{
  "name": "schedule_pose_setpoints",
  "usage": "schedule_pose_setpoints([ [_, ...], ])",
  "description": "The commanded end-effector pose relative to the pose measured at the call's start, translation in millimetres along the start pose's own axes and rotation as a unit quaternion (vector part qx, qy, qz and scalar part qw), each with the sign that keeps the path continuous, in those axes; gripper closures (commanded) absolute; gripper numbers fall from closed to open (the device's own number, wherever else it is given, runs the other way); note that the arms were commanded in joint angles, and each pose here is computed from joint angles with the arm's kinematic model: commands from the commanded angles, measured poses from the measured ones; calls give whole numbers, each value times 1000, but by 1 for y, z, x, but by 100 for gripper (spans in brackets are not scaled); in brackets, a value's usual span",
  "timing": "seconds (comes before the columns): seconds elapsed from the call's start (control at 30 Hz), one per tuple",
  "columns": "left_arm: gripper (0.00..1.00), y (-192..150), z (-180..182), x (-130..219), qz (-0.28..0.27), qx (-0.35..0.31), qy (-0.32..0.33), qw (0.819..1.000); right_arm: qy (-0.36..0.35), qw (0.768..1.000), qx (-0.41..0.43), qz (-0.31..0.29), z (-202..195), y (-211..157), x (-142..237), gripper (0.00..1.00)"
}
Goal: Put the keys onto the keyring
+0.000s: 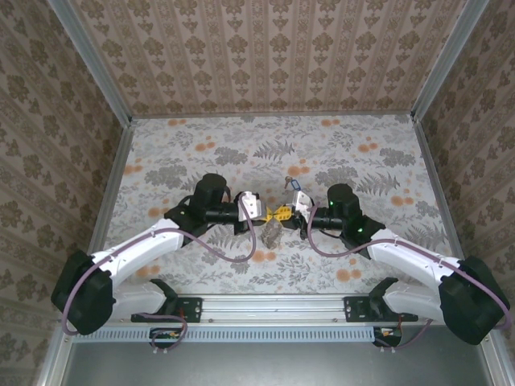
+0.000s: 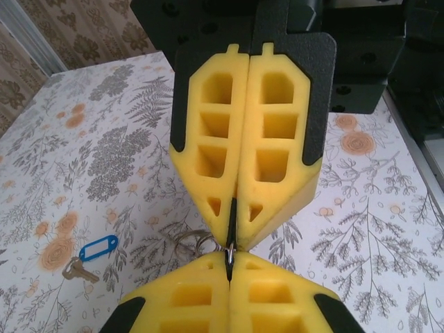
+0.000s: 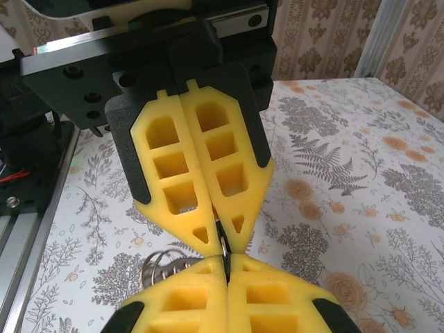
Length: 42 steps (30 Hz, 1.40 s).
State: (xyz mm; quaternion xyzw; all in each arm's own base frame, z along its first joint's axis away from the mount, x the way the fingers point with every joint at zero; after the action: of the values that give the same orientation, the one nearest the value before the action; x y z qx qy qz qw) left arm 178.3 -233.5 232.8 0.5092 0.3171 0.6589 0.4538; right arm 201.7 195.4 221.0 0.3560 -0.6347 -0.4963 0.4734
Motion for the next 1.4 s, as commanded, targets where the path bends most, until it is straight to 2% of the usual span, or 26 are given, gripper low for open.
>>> schedule_pose_setpoints([
  [0.0,100,8,-2,2,14,-22,-23,999,23,999,24,17,6,5,3,100],
  [0.03,100,9,-2,3,22,-26,-22,999,24,999,24,37,6,3,4,92],
  [0.13,100,13,-4,5,44,-46,-23,998,27,996,23,82,7,-1,7,82],
  [0.2,100,16,-3,6,62,-51,-21,997,26,995,18,92,6,-2,7,78],
  [0.43,100,25,-3,4,69,-58,-29,996,24,994,14,107,7,0,-6,77],
  [0.83,100,26,-3,-1,76,-53,-49,994,9,997,26,73,6,4,-6,74],
  [0.97,100,27,-1,-2,75,-51,-51,995,12,997,27,69,6,3,-6,77],
  [1.13,100,30,2,-3,64,-42,-41,996,20,997,22,65,7,1,-9,100],
  [1.17,100,30,3,-1,60,-38,-37,997,18,998,23,64,7,1,-9,100],
  [1.2,97,29,2,0,57,-34,-36,997,16,998,25,61,7,0,-9,100],
  [1.27,82,26,2,7,52,-23,-31,998,6,998,31,46,7,1,-5,100],
  [1.37,79,18,-1,21,23,7,-39,999,-7,999,37,10,8,4,1,100],
])
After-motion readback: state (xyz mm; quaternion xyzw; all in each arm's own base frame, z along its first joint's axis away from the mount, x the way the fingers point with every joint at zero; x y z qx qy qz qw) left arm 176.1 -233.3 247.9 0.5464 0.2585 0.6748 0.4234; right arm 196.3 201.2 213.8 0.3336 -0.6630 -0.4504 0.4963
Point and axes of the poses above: each hand's point on the last joint's axis, 136 mm out from that joint toward the fingers, its own x axis back along the fingers, its own z axis along the line the jaws close on, y = z × x, the point moved 9 cm from there along x, back along the fingers, and after that the axes turned 3 degrees about -x, right-handed, at the moved point
